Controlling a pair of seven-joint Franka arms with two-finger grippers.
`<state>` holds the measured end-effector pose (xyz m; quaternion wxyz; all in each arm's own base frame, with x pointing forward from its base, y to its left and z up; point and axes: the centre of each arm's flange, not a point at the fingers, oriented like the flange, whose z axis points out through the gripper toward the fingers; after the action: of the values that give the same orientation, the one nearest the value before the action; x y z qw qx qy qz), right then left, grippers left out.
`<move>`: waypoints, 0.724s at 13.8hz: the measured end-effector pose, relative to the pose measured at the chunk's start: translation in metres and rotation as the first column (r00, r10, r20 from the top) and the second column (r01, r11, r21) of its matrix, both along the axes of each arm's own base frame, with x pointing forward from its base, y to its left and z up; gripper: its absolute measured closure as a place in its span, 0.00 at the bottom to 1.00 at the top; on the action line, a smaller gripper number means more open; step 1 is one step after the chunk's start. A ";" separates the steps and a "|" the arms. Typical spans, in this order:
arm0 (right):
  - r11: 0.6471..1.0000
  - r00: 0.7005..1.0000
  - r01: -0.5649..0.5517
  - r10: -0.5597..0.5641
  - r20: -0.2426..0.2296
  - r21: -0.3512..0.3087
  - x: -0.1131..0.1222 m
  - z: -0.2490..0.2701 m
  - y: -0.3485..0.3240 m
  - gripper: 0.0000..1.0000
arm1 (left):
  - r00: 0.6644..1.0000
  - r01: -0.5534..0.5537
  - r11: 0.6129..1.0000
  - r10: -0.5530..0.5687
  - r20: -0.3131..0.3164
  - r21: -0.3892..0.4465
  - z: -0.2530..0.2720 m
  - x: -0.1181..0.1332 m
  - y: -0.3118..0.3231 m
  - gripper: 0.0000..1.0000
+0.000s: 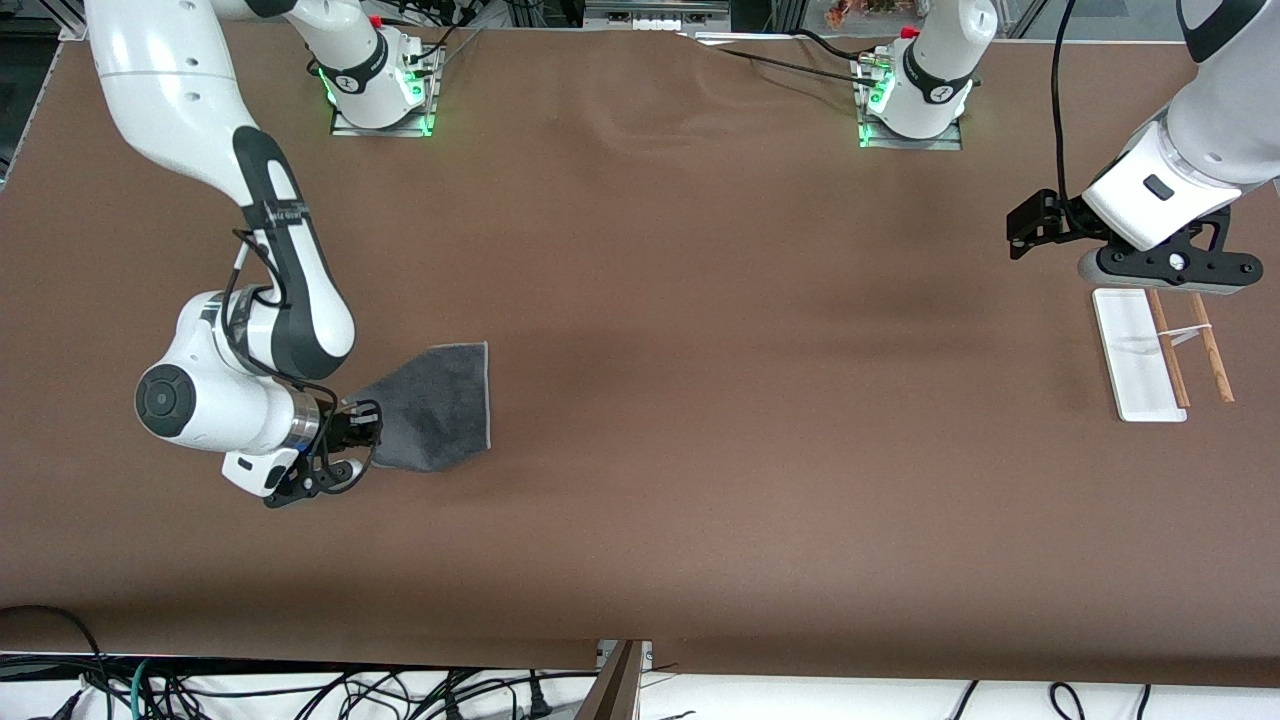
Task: Pass towel and hang on rack
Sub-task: 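Grasp the towel corner with the right gripper and lift it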
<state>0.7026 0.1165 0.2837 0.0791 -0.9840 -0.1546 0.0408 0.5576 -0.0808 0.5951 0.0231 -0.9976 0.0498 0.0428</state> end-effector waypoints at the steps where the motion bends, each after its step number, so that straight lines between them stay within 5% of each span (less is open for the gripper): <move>1: 1.000 1.000 0.009 -0.009 -0.023 -0.001 -0.002 0.013 0.008 0.97 | 1.000 0.002 1.000 -0.002 -0.004 0.000 0.000 -0.001 -0.001 0.00; 10: 0.997 0.977 0.074 -0.078 -0.198 -0.026 -0.051 0.159 0.039 0.97 | 0.999 0.004 1.000 -0.004 -0.034 0.005 -0.002 -0.004 -0.002 0.00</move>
<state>0.6519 0.1559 0.4429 0.0865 -0.9809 -0.1078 0.1371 0.5531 -0.0830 0.5931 0.0249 -0.9965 0.0521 0.0598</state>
